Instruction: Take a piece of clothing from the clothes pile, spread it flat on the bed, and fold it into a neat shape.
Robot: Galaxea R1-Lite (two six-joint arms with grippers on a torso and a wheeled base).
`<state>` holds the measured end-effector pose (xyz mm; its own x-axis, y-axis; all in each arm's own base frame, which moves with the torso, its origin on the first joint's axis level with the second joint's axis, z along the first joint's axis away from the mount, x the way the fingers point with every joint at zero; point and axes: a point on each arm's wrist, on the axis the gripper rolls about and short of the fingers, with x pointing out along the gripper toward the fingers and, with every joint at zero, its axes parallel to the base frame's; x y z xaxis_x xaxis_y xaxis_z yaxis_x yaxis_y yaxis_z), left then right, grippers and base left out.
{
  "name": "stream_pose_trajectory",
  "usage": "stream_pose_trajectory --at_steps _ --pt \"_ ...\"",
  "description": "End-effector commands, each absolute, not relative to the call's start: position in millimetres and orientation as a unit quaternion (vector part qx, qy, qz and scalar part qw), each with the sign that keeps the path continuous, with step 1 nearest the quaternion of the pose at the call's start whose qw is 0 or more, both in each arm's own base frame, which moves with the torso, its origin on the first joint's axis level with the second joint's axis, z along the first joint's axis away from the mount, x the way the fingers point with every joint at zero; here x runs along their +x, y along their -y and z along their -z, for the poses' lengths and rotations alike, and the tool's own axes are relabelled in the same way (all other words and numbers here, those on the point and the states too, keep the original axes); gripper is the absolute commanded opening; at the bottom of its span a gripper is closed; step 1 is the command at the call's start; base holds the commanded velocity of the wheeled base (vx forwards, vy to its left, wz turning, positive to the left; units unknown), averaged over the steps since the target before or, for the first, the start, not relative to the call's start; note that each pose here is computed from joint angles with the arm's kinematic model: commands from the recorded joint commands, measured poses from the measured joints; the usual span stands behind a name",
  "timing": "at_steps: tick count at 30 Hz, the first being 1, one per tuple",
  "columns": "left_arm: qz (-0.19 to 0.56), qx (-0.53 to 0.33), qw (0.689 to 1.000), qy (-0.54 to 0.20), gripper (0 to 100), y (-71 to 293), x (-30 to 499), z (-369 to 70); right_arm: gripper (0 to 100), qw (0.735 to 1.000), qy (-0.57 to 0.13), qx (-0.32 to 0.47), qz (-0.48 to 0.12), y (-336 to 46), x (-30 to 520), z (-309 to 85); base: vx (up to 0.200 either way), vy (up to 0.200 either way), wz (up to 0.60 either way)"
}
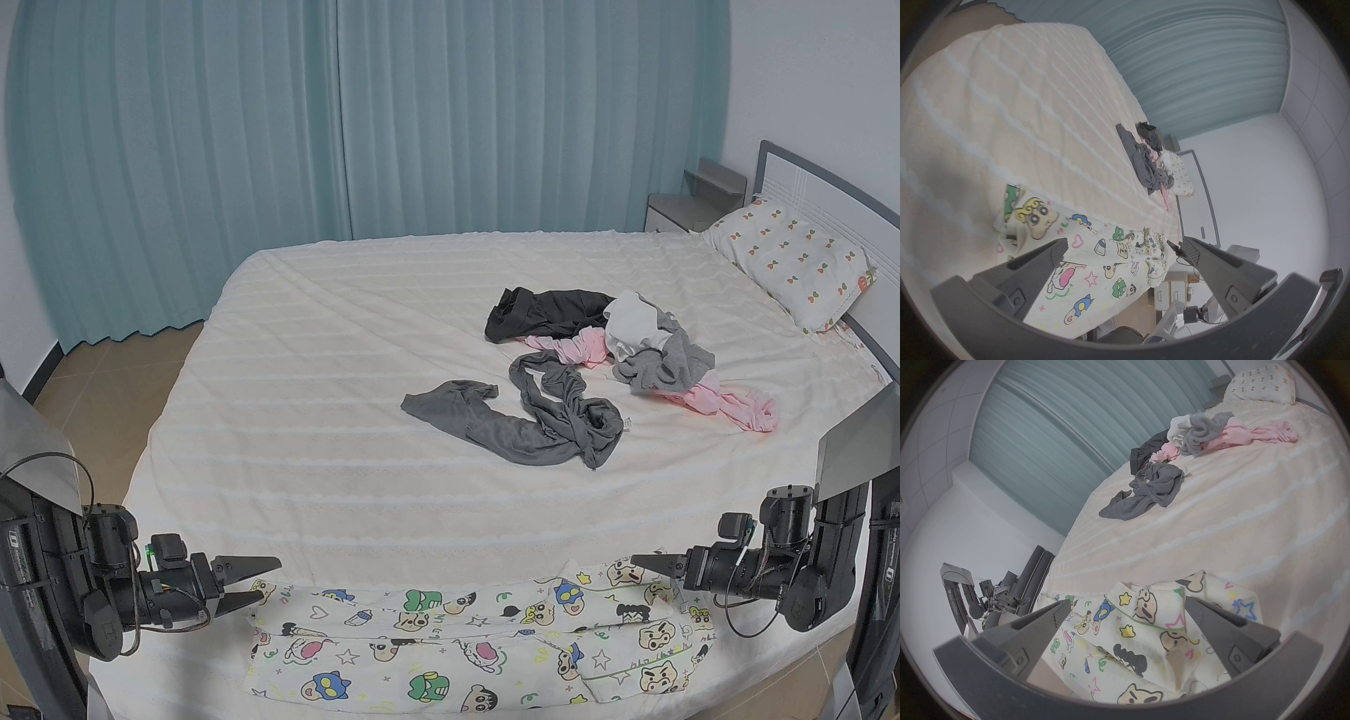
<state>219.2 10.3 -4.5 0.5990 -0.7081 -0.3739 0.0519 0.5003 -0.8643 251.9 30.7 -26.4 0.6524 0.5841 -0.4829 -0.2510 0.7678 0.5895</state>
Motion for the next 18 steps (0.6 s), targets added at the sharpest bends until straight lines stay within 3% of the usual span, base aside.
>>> stream_pose_trajectory --at_steps 1,6,13,14,18 --pt "0.26 -0.424 0.785 -0.37 100 2 240 10 100 0.878 -0.347 0.225 -0.242 -30 252 35 0.0 0.0 0.0" --pt "0.191 -0.408 0.814 -0.366 100 27 250 15 100 0.874 -0.356 0.212 -0.255 -36 252 42 0.0 0.0 0.0" --pt "0.188 -0.405 0.815 -0.369 100 31 248 15 100 0.876 -0.354 0.199 -0.261 -48 263 53 0.0 0.0 0.0" --pt "0.188 -0.405 0.815 -0.37 100 31 248 16 0 0.878 -0.352 0.198 -0.256 -48 265 54 0.0 0.0 0.0" --pt "0.187 -0.405 0.815 -0.37 100 31 248 16 0 0.885 -0.35 0.194 -0.239 -47 270 59 0.0 0.0 0.0"
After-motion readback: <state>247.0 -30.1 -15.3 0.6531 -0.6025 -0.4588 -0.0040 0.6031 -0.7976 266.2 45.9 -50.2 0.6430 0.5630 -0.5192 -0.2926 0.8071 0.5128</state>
